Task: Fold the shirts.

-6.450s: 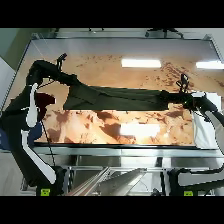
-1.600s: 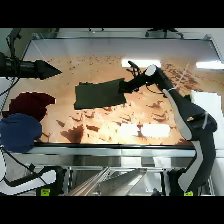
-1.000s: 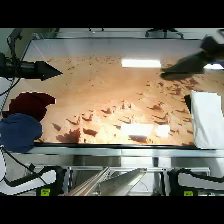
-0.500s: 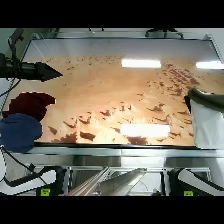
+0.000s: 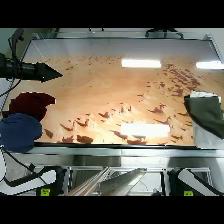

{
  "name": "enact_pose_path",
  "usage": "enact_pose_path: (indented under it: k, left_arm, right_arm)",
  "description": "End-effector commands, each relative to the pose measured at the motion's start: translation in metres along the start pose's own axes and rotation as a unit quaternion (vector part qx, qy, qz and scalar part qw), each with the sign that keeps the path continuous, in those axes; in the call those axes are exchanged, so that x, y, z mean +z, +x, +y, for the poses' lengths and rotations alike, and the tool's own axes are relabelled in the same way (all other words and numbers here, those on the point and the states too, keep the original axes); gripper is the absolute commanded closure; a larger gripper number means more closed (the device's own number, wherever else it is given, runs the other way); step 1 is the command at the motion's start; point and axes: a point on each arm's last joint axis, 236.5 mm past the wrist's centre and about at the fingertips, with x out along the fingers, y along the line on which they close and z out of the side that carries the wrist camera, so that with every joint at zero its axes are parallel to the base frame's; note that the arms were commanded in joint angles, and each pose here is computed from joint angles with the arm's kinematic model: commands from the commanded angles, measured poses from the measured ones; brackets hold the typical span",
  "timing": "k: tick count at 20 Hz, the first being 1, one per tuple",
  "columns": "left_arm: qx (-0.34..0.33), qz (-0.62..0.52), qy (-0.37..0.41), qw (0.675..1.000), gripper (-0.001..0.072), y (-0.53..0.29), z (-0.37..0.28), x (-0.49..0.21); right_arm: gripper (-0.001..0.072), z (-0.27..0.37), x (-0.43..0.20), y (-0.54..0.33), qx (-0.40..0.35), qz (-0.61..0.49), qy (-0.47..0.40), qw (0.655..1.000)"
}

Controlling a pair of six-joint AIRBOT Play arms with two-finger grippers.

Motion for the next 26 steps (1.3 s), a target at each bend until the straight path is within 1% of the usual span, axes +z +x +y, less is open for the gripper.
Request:
enact_pose_path:
  k: [1,5,7,8,9,10,11,12,15,17,19,22,24,26]
  left_arm:
    - [0.0,0.0,0.0,1.0,0.069,0.0,0.0,0.0]
    - [0.0,0.0,0.0,1.0,0.069,0.0,0.0,0.0]
    - [0.001,-0.003,0.0,1.0,0.069,0.0,0.0,0.001]
    - [0.002,-0.006,0.0,1.0,0.069,0.0,0.001,0.003]
    - [0.003,-0.008,0.0,1.0,0.069,0.0,0.001,0.004]
    - [0.002,-0.008,0.0,1.0,0.069,0.0,0.001,0.004]
    - [0.003,-0.008,0.0,1.0,0.069,0.0,0.001,0.004]
    - [0.002,-0.007,0.0,1.0,0.069,0.0,0.001,0.003]
    - [-0.002,0.005,0.006,1.0,0.0691,-0.005,-0.008,-0.005]
    - [-0.003,0.009,0.003,1.0,0.0691,-0.007,-0.018,-0.021]
    - [-0.006,0.021,-0.016,1.0,0.0691,-0.003,-0.023,-0.055]
    - [0.019,0.052,-0.055,0.997,0.0691,0.019,-0.013,-0.131]
    - [0.024,0.081,-0.069,0.994,0.0691,0.04,-0.009,-0.187]
    - [0.011,0.112,-0.073,0.991,0.0691,0.054,-0.016,-0.229]
  right_arm:
    - [0.0011,-0.011,-0.013,0.018,-0.023,0.031,0.017,0.999]
    - [0.0011,-0.006,-0.012,0.016,-0.013,0.028,0.015,0.999]
    - [0.0015,0.014,-0.005,0.007,0.03,0.011,0.008,0.999]
    - [0.0048,0.03,-0.004,0.0,0.064,0.005,0.001,0.998]
    - [0.0298,0.054,-0.005,-0.009,0.113,0.003,-0.011,0.994]
    - [0.0564,0.079,-0.008,-0.018,0.162,0.001,-0.035,0.986]
    - [0.0688,0.103,-0.013,-0.027,0.207,-0.003,-0.063,0.976]
    - [0.0691,0.124,-0.02,-0.036,0.239,-0.01,-0.096,0.966]
    - [0.0694,0.156,-0.047,-0.052,0.259,-0.061,-0.176,0.948]
    - [0.0693,0.172,-0.085,-0.051,0.274,-0.088,-0.238,0.928]
    - [0.0694,0.173,-0.133,-0.029,0.279,-0.077,-0.287,0.913]
    - [0.0692,0.164,-0.193,0.036,0.279,-0.049,-0.33,0.901]
    - [0.0693,0.151,-0.219,0.08,0.266,-0.025,-0.354,0.896]
    - [0.0693,0.143,-0.231,0.099,0.257,-0.008,-0.366,0.895]
